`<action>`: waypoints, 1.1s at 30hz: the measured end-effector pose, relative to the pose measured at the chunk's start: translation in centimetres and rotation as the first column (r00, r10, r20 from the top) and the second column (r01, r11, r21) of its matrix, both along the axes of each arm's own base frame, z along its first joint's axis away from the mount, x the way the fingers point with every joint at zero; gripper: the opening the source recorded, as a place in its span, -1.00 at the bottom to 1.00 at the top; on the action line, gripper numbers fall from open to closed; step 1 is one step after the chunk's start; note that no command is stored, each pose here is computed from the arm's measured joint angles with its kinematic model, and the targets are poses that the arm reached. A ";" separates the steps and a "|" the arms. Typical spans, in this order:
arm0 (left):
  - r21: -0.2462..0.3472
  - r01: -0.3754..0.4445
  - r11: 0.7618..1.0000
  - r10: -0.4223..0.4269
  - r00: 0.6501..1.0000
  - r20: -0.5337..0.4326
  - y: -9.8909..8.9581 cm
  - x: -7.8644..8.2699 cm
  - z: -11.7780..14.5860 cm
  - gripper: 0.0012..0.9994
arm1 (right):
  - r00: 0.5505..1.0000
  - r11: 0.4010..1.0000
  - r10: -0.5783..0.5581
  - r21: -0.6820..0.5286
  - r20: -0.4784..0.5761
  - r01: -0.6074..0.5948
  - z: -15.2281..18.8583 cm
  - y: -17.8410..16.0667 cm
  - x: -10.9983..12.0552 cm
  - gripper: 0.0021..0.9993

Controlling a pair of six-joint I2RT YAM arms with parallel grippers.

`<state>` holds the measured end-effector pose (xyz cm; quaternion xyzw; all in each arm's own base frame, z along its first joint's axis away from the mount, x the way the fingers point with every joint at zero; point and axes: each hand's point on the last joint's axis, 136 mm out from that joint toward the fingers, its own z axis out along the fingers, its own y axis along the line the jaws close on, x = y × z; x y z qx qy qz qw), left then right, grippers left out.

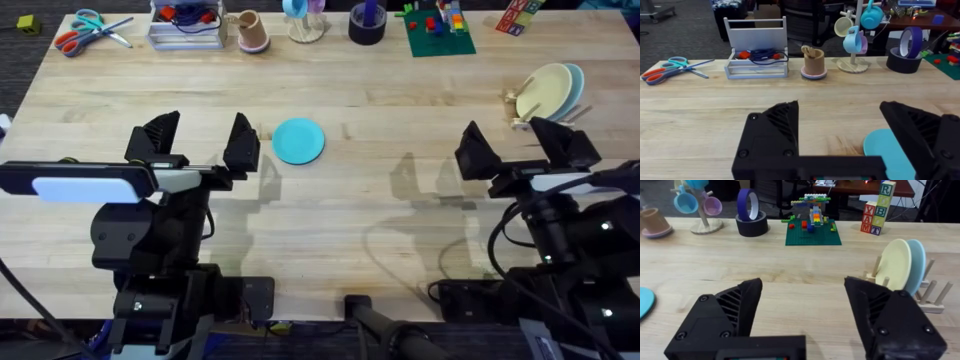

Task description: Pick up the plates from the table one by one and place each into a slot on the dish rack.

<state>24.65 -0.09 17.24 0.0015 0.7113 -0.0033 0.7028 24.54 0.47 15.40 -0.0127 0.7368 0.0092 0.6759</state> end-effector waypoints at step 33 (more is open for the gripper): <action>0.002 0.000 1.000 0.001 0.995 -0.099 0.0 -0.5 -1.3 0.99 | 0.999 1.000 0.003 0.001 -0.032 -0.003 0.0 0.1 -0.3 0.99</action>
